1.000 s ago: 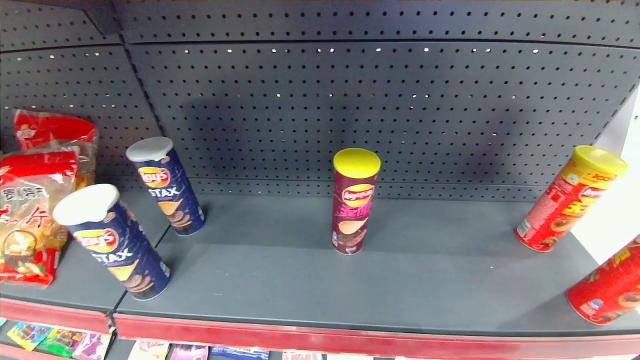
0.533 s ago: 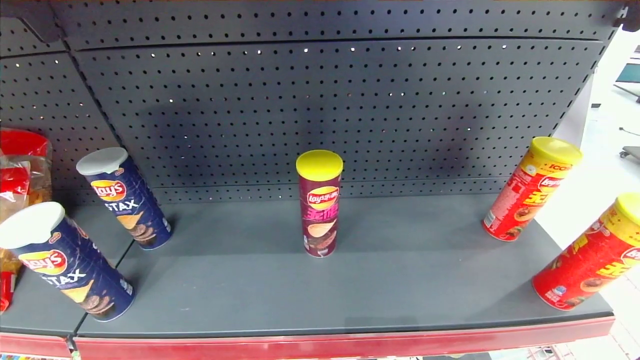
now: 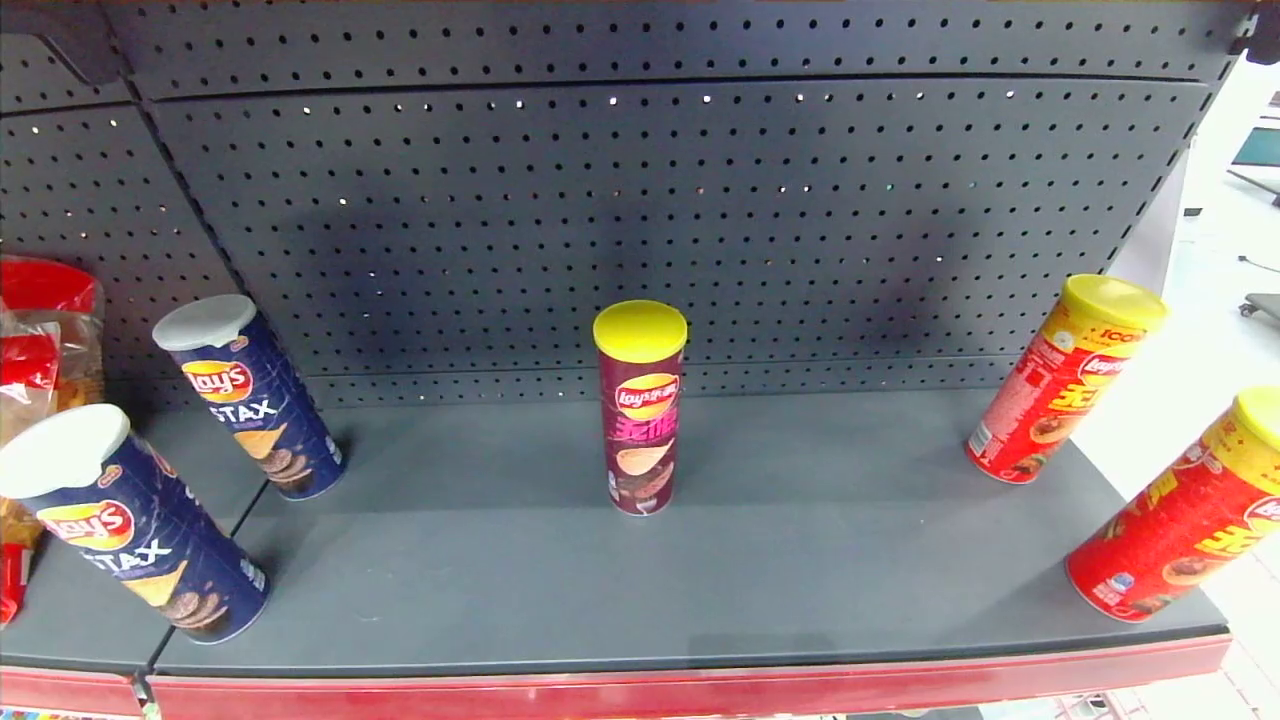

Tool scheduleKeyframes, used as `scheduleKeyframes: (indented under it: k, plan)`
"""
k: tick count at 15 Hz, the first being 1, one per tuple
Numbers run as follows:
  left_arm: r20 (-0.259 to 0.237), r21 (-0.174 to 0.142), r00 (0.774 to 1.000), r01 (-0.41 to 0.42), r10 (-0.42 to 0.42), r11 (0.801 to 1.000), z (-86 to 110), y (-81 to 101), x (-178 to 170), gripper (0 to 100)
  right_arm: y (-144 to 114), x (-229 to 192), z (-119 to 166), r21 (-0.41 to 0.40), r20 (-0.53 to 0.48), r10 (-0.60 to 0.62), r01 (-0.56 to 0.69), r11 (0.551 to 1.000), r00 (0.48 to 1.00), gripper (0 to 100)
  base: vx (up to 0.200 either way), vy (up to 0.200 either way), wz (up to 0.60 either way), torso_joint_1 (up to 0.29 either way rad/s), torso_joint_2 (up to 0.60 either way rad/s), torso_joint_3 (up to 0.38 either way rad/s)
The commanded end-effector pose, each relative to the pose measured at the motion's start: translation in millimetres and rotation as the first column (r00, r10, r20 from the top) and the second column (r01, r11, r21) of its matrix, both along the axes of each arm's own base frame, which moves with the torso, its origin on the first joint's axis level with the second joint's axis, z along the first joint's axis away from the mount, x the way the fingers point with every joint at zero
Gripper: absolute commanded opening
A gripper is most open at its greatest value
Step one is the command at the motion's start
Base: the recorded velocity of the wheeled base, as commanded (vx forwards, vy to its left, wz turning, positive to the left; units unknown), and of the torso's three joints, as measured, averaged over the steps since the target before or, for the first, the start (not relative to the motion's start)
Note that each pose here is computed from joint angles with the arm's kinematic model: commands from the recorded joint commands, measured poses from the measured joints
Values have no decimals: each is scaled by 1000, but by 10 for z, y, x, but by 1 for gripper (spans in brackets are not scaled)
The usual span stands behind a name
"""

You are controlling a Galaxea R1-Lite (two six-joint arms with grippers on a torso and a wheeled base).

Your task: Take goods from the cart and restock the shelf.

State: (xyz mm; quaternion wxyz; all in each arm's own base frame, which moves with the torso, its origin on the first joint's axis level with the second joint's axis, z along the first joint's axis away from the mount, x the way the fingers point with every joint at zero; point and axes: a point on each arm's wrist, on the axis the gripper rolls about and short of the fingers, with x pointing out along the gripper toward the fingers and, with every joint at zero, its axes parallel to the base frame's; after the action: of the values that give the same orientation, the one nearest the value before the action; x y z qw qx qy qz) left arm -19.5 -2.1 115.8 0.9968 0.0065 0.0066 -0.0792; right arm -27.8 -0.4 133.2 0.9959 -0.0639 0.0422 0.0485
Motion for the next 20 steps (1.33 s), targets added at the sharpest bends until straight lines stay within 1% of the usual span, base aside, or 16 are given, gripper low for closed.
scheduleKeyframes:
  k: [1, 2, 3, 4, 5, 6, 7, 8, 9, 11, 12, 14, 15, 16, 18, 20]
  plan:
    - [-157, -95, 923, 339, -350, 936, 793, -110, 544, 100, 12, 30, 14, 5, -20, 71, -71, 997, 997, 0, 0, 0, 0, 0, 0, 0]
    - [-215, -114, 851, 465, -479, 878, 836, -185, 765, 100, 19, 73, 53, 8, -41, 94, -93, 996, 995, 0, 0, 0, 0, 0, 0, 0]
    - [-256, -112, 792, 545, -554, 831, 842, -277, 1024, 100, 21, 95, 93, 8, -49, 98, -98, 995, 994, 0, 0, 0, 0, 0, 0, 0]
    - [-274, -102, 760, 586, -589, 804, 834, -378, 1321, 100, 23, 114, 134, 10, -55, 107, -107, 994, 993, 0, 0, 0, 0, 0, 0, 0]
    - [-267, -101, 744, 611, -612, 786, 827, -483, 1670, 100, 28, 124, 165, 14, -57, 125, -125, 992, 990, 0, 0, 0, 0, 0, 0, 0]
    - [-240, -106, 693, 678, -680, 728, 836, -639, 1991, 100, 33, 143, 181, 19, -66, 143, -142, 990, 987, 0, 0, 0, 0, 0, 0, 0]
    - [-233, -117, 658, 712, -716, 692, 797, -728, 2245, 100, 36, 163, 207, 21, -64, 151, -150, 988, 986, 0, 0, 0, 0, 0, 0, 0]
    - [-235, -118, 638, 730, -734, 673, 722, -818, 2486, 100, 39, 191, 243, 36, -53, 154, -152, 988, 987, 0, 0, 0, 0, 0, 0, 0]
    - [-231, -110, 630, 741, -742, 663, 694, -878, 2588, 100, 41, 212, 265, 46, -48, 152, -149, 988, 987, 0, 0, 0, 0, 0, 0, 0]
    - [-225, -93, 601, 770, -767, 631, 647, -1090, 2869, 100, 42, 253, 352, 71, -21, 140, -138, 988, 990, 0, 0, 0, 0, 0, 0, 0]
    - [-219, -73, 584, 789, -782, 610, 634, -1194, 2990, 100, 42, 255, 382, 73, -15, 140, -139, 988, 990, 0, 0, 0, 0, 0, 0, 0]
    - [-222, -68, 565, 804, -795, 591, 590, -1290, 3090, 100, 41, 251, 399, 73, -9, 138, -137, 988, 990, 0, 0, 0, 0, 0, 0, 0]
    - [-228, -57, 539, 824, -811, 564, 530, -1375, 3148, 100, 41, 251, 399, 73, -9, 137, -136, 988, 991, 0, 0, 0, 0, 0, 0, 0]
    - [-233, -48, 522, 837, -821, 546, 482, -1414, 3184, 100, 41, 252, 408, 72, -7, 137, -136, 988, 991, 0, 0, 0, 0, 0, 0, 0]
    - [-235, -25, 511, 847, -827, 531, 427, -1474, 3270, 100, 41, 259, 425, 73, -7, 132, -131, 989, 991, 0, 0, 0, 0, 0, 0, 0]
    - [-219, -8, 511, 851, -831, 526, 441, -1543, 3374, 100, 41, 258, 429, 73, -6, 131, -130, 989, 991, 0, 0, 0, 0, 0, 0, 0]
